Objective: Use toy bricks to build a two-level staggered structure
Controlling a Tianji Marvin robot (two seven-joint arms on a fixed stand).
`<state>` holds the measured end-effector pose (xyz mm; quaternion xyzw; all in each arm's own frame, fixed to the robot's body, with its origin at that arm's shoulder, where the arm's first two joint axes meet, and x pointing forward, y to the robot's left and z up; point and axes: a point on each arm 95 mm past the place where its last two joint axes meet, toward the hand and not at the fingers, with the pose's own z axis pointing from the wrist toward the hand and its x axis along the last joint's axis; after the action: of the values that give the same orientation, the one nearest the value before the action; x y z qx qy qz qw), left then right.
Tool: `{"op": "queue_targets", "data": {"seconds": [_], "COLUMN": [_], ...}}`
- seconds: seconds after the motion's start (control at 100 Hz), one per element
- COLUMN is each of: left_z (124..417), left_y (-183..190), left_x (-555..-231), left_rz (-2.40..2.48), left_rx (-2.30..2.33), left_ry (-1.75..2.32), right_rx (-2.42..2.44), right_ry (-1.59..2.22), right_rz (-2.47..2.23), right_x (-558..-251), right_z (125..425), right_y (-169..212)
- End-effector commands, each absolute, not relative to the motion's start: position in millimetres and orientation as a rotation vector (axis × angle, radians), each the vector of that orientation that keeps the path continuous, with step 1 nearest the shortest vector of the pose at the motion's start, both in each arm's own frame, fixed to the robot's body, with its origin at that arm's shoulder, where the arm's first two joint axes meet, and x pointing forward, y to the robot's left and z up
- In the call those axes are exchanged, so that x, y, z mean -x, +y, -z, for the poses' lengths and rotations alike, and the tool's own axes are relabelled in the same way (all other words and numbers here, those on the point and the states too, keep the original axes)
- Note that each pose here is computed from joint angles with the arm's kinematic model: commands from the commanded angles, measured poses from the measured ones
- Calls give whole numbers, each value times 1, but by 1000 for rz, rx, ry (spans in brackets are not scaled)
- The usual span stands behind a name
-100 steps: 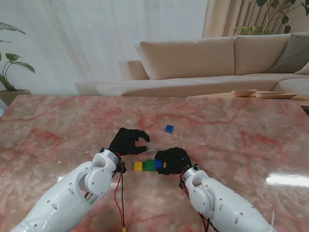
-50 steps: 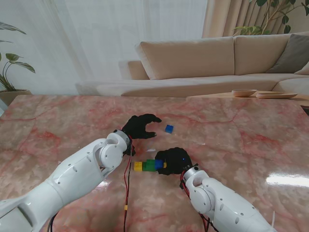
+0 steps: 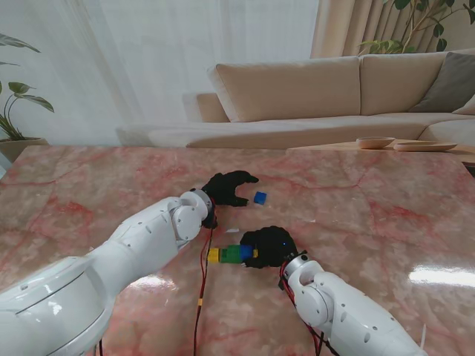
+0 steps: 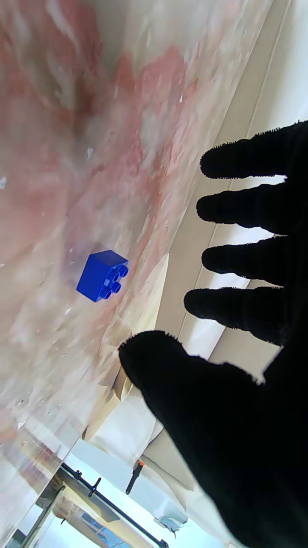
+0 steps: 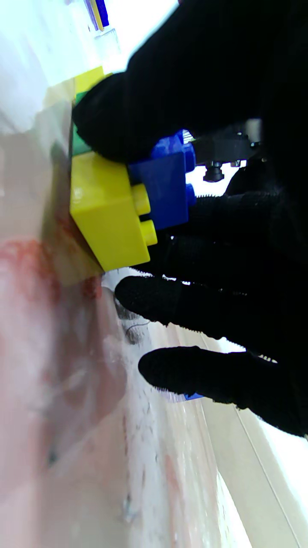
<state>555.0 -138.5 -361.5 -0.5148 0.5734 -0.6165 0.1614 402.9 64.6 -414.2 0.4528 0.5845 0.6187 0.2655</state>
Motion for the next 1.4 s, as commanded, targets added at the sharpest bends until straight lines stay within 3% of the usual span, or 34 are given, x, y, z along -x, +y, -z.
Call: {"op": "queue_targets", "data": {"seconds": [0.0,0.46,1.39], "left_z": [354,357,369], "left_y": [-155,-171,-167], "left_x": [-556,-559,-556], "left_rz": [1797,1685,1465], "left_rx": [1442,1402,1451], "left_ry": [1653,1839,2065], "right_rx": [-1265,-1271,-1281], "right_ry": [1623,1630,1645], "right_rz": [-1620,-1627,-1635], "right_x": [-394,-393,-392], "right_z": [430,430,429], "right_y": [57,56,56]}}
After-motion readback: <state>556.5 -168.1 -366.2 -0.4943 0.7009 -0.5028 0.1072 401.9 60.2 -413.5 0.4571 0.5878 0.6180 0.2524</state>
